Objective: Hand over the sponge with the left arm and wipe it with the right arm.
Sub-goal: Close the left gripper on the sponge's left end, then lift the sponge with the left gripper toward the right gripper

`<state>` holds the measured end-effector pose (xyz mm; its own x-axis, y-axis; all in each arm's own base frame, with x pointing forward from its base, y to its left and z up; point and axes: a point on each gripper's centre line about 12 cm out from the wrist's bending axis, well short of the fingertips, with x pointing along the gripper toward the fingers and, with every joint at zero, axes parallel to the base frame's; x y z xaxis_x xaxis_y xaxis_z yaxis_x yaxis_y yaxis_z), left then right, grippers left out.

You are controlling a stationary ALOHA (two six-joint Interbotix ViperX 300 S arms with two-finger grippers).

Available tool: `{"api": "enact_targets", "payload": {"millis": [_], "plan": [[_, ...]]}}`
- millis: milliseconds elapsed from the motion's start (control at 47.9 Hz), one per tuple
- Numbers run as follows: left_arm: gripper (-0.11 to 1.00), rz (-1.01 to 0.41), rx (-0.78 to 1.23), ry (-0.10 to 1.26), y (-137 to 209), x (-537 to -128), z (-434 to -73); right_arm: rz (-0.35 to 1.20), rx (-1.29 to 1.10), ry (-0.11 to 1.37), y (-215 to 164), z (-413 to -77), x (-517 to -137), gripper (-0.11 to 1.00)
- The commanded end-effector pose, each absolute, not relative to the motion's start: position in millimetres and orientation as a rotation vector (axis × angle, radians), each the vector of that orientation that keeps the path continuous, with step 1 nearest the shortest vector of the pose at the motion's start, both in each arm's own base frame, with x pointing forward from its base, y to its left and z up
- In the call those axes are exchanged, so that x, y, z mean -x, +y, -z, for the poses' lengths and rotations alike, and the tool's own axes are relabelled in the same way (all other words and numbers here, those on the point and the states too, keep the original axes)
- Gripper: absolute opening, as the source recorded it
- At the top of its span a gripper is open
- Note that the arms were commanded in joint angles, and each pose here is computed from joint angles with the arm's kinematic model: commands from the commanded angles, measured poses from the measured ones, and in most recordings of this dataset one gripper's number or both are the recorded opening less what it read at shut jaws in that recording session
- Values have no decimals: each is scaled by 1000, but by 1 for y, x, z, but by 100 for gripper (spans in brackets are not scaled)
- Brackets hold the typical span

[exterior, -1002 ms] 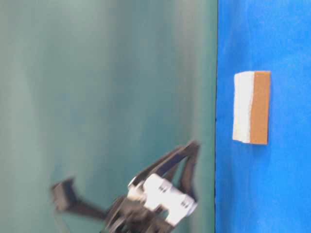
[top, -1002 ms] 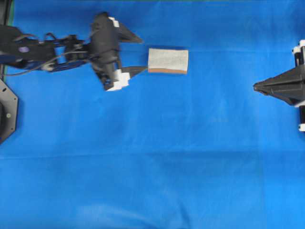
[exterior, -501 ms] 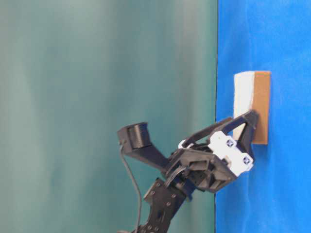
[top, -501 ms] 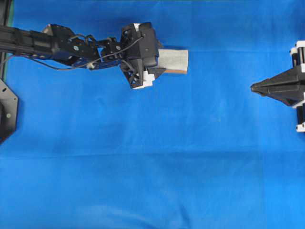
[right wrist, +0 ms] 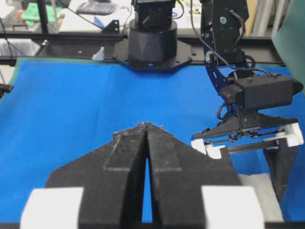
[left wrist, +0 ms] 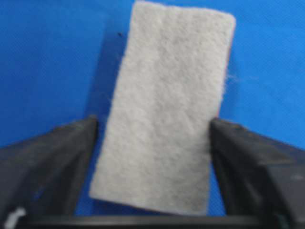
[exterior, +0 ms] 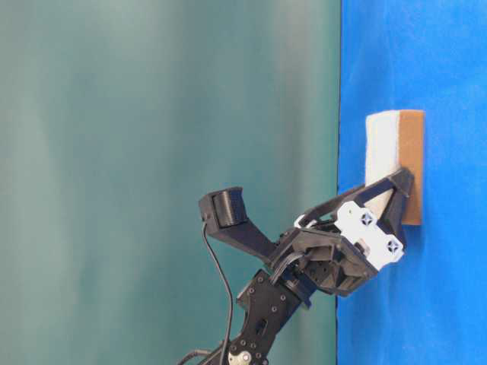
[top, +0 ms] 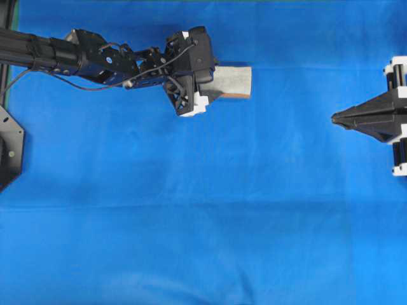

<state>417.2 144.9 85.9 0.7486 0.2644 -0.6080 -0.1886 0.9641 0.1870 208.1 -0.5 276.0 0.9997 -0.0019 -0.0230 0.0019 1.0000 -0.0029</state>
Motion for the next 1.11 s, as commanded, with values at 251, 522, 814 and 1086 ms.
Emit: {"api": "enact_targets", "payload": {"millis": [251, 522, 814, 1086], "plan": [[23, -243, -129, 677, 145, -418, -99, 2, 3, 8, 0, -282, -210, 0], [23, -231, -115, 682, 136, -412, -141, 2, 3, 8, 0, -282, -210, 0], [22, -190, -94, 613, 102, -397, -215, 2, 9, 6, 0, -283, -211, 0], [22, -87, -81, 553, 48, -383, -242, 3, 11, 6, -1, -283, -211, 0]]}}
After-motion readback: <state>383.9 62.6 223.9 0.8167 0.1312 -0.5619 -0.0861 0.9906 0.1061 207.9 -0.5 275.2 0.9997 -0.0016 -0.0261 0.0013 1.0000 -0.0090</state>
